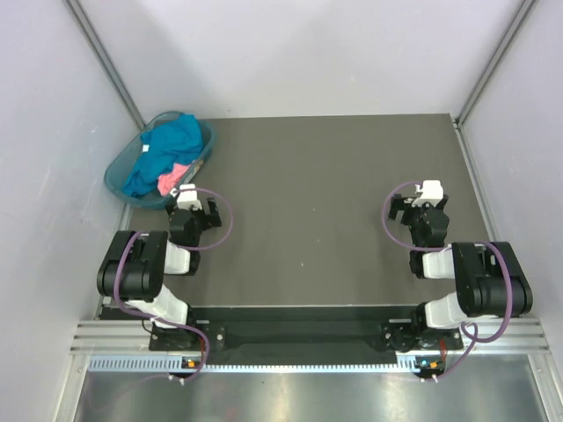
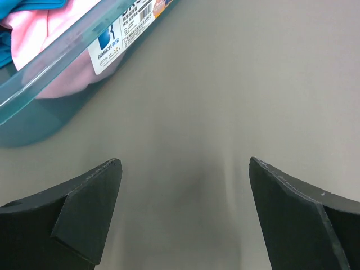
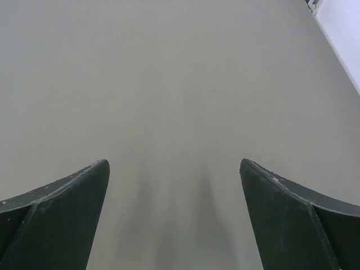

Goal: Fold and stack the t-shirts
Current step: Grab the tshirt from the pile, then move the tshirt to the center of the board

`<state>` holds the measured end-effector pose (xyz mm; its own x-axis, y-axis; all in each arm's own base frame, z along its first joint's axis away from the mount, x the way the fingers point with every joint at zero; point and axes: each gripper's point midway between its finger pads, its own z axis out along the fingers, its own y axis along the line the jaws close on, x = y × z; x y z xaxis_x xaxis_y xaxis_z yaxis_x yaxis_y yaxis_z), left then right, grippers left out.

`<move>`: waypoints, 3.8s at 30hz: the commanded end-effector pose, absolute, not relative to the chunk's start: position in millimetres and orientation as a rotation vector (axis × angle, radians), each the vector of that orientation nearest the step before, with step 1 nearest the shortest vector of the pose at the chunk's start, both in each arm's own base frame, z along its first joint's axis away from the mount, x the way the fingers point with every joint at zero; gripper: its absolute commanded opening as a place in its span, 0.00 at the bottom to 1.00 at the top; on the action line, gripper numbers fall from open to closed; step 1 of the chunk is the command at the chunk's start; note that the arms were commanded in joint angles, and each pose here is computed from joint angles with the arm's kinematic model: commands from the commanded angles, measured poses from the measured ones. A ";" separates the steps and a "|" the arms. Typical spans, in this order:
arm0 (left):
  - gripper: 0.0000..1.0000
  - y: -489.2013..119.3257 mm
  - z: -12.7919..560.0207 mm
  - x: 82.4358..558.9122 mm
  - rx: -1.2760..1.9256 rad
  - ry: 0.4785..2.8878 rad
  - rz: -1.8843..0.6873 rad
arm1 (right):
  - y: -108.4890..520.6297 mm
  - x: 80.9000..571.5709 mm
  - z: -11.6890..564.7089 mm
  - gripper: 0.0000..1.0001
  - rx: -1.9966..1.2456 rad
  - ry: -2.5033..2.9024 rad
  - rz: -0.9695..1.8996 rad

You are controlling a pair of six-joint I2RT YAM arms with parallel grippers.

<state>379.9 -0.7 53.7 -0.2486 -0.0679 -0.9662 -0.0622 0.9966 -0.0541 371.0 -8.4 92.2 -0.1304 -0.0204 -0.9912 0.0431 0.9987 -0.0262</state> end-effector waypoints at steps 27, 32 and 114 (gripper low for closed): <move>1.00 127.4 135.0 481.0 -0.981 2.107 0.277 | 76.6 412.6 177.6 1.00 0.041 2.062 0.293; 0.95 162.5 105.0 500.9 -1.043 2.123 0.137 | 89.3 398.6 180.6 1.00 0.051 2.097 0.389; 0.65 -201.4 164.9 259.7 -0.169 2.312 -1.011 | 288.9 406.7 129.7 0.66 -0.251 2.487 0.395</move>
